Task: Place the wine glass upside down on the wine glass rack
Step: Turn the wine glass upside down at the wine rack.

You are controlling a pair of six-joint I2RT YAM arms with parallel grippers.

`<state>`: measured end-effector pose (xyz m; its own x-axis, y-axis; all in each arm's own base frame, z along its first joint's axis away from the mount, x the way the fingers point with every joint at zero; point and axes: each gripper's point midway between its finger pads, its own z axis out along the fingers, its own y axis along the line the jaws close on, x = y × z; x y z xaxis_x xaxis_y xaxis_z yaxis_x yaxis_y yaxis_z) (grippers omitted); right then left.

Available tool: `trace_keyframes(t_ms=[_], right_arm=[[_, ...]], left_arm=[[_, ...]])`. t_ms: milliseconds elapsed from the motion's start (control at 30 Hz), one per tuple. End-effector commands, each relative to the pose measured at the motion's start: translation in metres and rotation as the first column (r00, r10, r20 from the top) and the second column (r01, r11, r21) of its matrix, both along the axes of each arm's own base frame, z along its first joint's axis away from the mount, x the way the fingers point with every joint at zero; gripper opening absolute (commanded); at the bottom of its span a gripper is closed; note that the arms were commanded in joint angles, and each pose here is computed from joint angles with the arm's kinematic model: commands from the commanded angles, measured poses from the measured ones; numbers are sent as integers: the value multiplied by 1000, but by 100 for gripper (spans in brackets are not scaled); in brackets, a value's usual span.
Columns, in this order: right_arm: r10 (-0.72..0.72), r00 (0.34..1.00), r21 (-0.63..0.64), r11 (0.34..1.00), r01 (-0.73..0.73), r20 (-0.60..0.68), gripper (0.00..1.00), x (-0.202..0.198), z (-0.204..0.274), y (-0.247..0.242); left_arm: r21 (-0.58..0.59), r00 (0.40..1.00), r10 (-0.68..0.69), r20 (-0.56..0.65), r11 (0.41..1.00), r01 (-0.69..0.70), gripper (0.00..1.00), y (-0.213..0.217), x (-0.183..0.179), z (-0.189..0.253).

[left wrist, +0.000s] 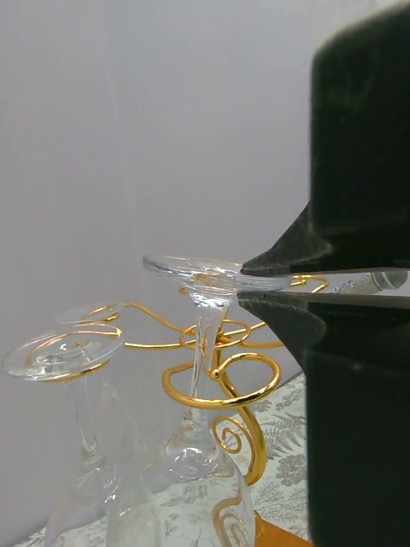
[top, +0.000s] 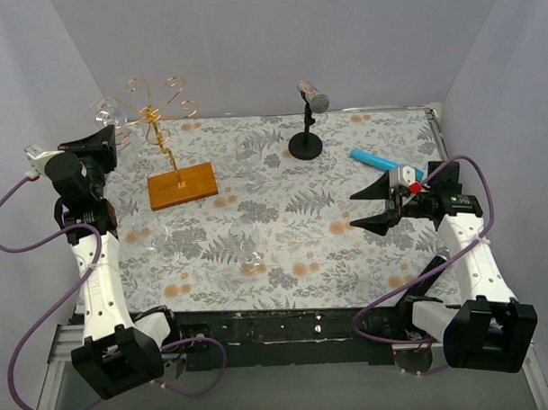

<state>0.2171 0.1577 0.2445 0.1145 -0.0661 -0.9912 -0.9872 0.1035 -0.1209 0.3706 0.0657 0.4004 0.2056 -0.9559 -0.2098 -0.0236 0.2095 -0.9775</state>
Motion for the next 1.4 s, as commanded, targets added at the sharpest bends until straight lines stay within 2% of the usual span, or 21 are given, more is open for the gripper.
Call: trace_keyframes(t_ms=[0, 1000, 1233, 1367], right_arm=[[7, 999, 9, 1000, -7, 47, 73, 2, 15, 0], [3, 999, 5, 1000, -3, 42, 73, 3, 13, -1], [4, 999, 5, 1000, -5, 40, 73, 4, 12, 0], [3, 999, 5, 1000, -3, 40, 73, 4, 12, -1]], left_arm=[[-299, 986, 5, 166, 953, 45, 0, -4, -16, 41], [-358, 985, -55, 162, 927, 111, 0, -19, -26, 10], [-364, 985, -58, 162, 924, 114, 15, -21, -28, 4], [-368, 985, -57, 161, 923, 114, 20, -21, -28, 2]])
